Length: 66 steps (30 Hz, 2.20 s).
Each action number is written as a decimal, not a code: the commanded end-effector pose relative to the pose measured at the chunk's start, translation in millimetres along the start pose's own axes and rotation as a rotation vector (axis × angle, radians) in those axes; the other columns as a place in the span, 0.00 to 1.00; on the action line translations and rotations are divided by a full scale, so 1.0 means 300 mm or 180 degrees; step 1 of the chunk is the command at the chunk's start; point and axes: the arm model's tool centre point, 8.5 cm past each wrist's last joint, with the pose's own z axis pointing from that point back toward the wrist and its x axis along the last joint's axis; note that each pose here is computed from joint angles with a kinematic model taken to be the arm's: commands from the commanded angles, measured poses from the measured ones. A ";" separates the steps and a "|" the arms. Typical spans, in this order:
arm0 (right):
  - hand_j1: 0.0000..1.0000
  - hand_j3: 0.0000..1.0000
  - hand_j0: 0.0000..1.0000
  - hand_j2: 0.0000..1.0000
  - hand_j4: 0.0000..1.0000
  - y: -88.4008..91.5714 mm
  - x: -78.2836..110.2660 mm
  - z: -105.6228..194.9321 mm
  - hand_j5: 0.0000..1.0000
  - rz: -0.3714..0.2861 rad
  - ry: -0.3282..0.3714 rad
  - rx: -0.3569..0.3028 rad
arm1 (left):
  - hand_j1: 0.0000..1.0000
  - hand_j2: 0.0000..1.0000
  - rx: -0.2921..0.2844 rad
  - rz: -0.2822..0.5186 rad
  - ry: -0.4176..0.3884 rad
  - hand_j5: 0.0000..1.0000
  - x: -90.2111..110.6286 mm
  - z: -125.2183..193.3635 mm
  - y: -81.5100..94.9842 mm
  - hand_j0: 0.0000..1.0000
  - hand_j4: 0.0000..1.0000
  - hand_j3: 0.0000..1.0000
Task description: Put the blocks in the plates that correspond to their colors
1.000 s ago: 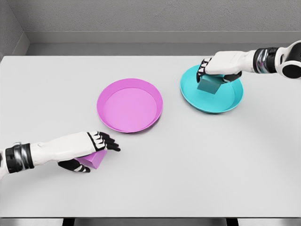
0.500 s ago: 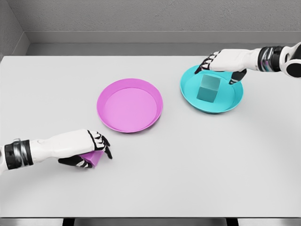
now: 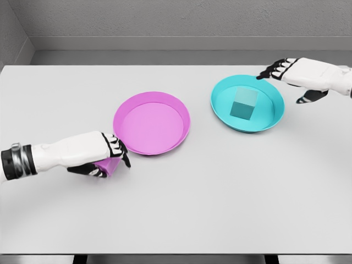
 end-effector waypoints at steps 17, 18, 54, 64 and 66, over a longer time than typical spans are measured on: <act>1.00 1.00 1.00 1.00 1.00 0.077 0.018 0.117 1.00 -0.0276 0.0104 -0.0428 | 0.59 0.59 0.0095 -0.0030 0.0030 0.59 -0.075 -0.082 0.065 0.59 0.59 0.59; 1.00 1.00 1.00 1.00 1.00 0.077 0.017 0.119 1.00 -0.0274 0.0108 -0.0425 | 0.59 0.59 0.0135 -0.0018 0.0007 0.59 -0.075 -0.100 0.069 0.59 0.59 0.59; 1.00 1.00 1.00 1.00 1.00 0.097 0.014 0.119 1.00 -0.0318 0.0128 -0.0394 | 1.00 1.00 0.0291 -0.0216 -0.0028 1.00 -0.171 -0.343 0.273 1.00 1.00 1.00; 1.00 1.00 1.00 1.00 1.00 0.116 0.019 0.154 1.00 -0.0405 0.0192 -0.0514 | 1.00 1.00 0.0301 -0.0172 0.0810 1.00 -0.333 0.111 0.318 1.00 1.00 1.00; 1.00 1.00 1.00 1.00 1.00 0.121 0.022 0.153 1.00 -0.0410 0.0185 -0.0505 | 1.00 1.00 0.0305 -0.0113 0.0925 1.00 -0.345 0.167 0.287 1.00 1.00 1.00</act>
